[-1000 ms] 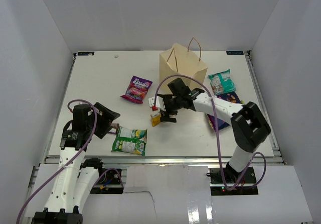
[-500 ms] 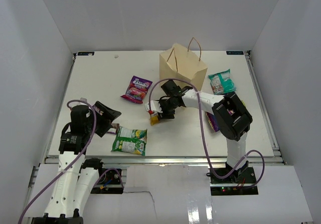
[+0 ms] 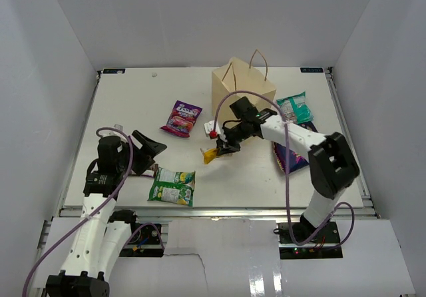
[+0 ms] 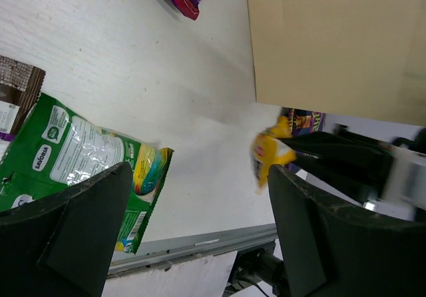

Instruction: Place the snacks into the paper bag

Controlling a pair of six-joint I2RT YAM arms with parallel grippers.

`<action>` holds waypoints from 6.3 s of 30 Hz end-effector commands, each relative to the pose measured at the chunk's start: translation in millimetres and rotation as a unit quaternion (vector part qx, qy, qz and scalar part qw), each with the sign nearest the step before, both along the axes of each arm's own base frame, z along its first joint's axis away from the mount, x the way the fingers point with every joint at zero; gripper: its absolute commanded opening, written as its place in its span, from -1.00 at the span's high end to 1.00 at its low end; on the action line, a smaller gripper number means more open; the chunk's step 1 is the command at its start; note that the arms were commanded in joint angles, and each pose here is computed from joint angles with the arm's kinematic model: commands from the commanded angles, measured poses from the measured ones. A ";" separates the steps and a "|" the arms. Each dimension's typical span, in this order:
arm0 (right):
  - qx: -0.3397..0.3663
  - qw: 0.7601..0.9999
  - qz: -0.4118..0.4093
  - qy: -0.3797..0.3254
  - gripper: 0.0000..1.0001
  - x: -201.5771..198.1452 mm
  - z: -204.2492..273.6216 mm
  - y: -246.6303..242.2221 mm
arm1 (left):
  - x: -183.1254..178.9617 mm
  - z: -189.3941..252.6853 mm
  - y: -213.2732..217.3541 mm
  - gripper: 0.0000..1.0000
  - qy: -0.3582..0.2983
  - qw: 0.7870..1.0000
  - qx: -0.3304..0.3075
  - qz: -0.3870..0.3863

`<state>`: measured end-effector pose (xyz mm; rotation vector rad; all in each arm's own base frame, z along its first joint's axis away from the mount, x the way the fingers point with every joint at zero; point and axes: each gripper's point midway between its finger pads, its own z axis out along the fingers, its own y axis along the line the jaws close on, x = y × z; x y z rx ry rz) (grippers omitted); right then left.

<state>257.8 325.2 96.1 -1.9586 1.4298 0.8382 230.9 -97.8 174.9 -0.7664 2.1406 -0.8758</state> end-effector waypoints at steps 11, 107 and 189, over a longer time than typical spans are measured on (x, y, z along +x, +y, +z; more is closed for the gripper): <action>0.338 0.910 -0.227 -0.077 0.85 33.3 341.8 -54.8 | 46.9 22.5 -14.5 -0.86 -0.079 0.995 0.004 -0.058; 0.392 0.816 -0.423 -0.042 0.85 17.2 345.9 -199.5 | -6.6 -38.1 30.1 -0.68 0.116 0.989 0.073 0.060; 0.232 0.871 -0.432 -0.001 -0.93 47.9 201.2 -209.6 | 233.5 -135.9 -30.1 -0.04 0.059 0.891 0.332 -0.303</action>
